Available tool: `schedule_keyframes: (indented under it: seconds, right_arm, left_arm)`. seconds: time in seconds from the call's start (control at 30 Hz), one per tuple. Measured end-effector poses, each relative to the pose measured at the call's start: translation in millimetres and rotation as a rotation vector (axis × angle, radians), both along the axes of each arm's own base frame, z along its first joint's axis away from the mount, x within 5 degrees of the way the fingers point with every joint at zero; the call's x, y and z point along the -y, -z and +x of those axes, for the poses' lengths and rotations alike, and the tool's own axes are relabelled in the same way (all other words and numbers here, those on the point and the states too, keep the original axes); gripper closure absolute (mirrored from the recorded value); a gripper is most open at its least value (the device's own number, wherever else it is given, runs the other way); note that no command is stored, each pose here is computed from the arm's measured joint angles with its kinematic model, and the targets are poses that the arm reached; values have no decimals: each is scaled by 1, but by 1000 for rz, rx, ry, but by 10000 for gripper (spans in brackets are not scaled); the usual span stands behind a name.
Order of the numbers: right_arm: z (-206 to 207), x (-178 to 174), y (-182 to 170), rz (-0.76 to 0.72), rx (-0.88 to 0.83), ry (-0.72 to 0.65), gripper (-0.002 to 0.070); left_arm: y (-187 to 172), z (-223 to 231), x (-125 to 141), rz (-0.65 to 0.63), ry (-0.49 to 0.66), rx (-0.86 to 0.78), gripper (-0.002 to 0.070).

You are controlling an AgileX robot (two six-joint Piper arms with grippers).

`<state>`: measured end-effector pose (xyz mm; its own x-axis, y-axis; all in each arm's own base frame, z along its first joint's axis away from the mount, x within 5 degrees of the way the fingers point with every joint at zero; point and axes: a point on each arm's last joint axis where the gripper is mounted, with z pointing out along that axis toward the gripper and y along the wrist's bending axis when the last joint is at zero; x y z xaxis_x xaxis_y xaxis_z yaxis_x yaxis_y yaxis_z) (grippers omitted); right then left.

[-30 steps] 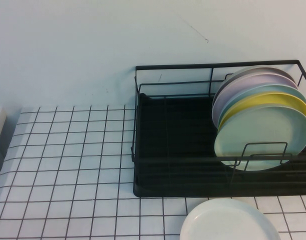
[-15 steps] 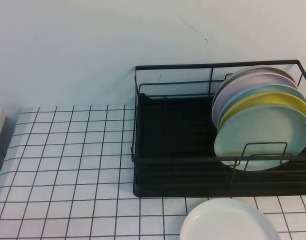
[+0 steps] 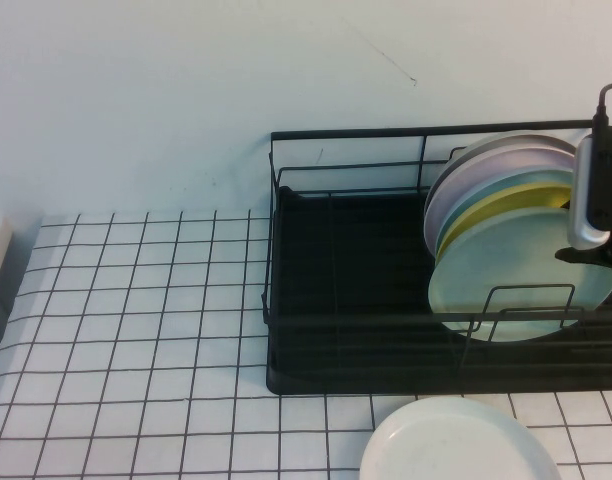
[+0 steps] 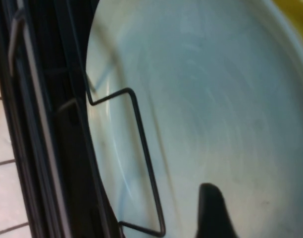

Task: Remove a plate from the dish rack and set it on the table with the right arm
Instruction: Grasp the plate from the shelf, then place the plate from the table

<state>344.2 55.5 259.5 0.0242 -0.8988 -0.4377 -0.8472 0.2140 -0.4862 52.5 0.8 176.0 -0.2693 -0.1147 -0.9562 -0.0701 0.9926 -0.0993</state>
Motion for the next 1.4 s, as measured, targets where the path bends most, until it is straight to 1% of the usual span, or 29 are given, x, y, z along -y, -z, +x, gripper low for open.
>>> schedule_keyframes:
  seconds: [0.1, 0.23, 0.27, 0.3, 0.43, 0.57, 0.7, 0.8, 0.87, 0.97, 1.07, 1.17, 1.23, 1.3, 1.4]
  right_arm:
    - [2, 0, 3, -3, 3, 8, 346]
    - [3, 1, -5, 8, 23, 24, 548]
    - [2, 1, -9, 15, 33, 33, 589]
    - [1, 1, -16, 22, 51, 44, 606]
    - [-8, 1, -43, 58, 109, 72, 607]
    - [-29, 2, -75, 111, 158, 116, 607]
    - [-65, 7, -112, 209, 161, 238, 607]
    - [-98, 12, -135, 287, 117, 360, 607]
    - [-122, 15, -145, 344, 56, 448, 607]
    - [-158, 17, -150, 412, -102, 576, 607]
    - [-179, 16, -141, 433, -283, 652, 607]
    - [-188, 8, -111, 473, -474, 662, 607]
    - [-188, 1, -85, 525, -575, 661, 607]
    - [-181, -3, -57, 569, -639, 682, 607]
    - [-171, -6, -17, 595, -710, 717, 607]
  left_arm:
    - [0, 0, 0, 0, 0, 0, 678]
    - [0, 0, 0, 0, 0, 0, 678]
    - [0, 0, 0, 0, 0, 0, 678]
    - [0, 0, 0, 0, 0, 0, 678]
    - [0, 0, 0, 0, 0, 0, 678]
    - [0, 0, 0, 0, 0, 0, 678]
    - [0, 0, 0, 0, 0, 0, 678]
    - [0, 0, 0, 0, 0, 0, 678]
    - [0, 0, 0, 0, 0, 0, 678]
    - [0, 0, 0, 0, 0, 0, 678]
    - [0, 0, 0, 0, 0, 0, 678]
    - [0, 0, 0, 0, 0, 0, 678]
    - [0, 0, 0, 0, 0, 0, 678]
    - [0, 0, 0, 0, 0, 0, 678]
    - [0, 0, 0, 0, 0, 0, 678]
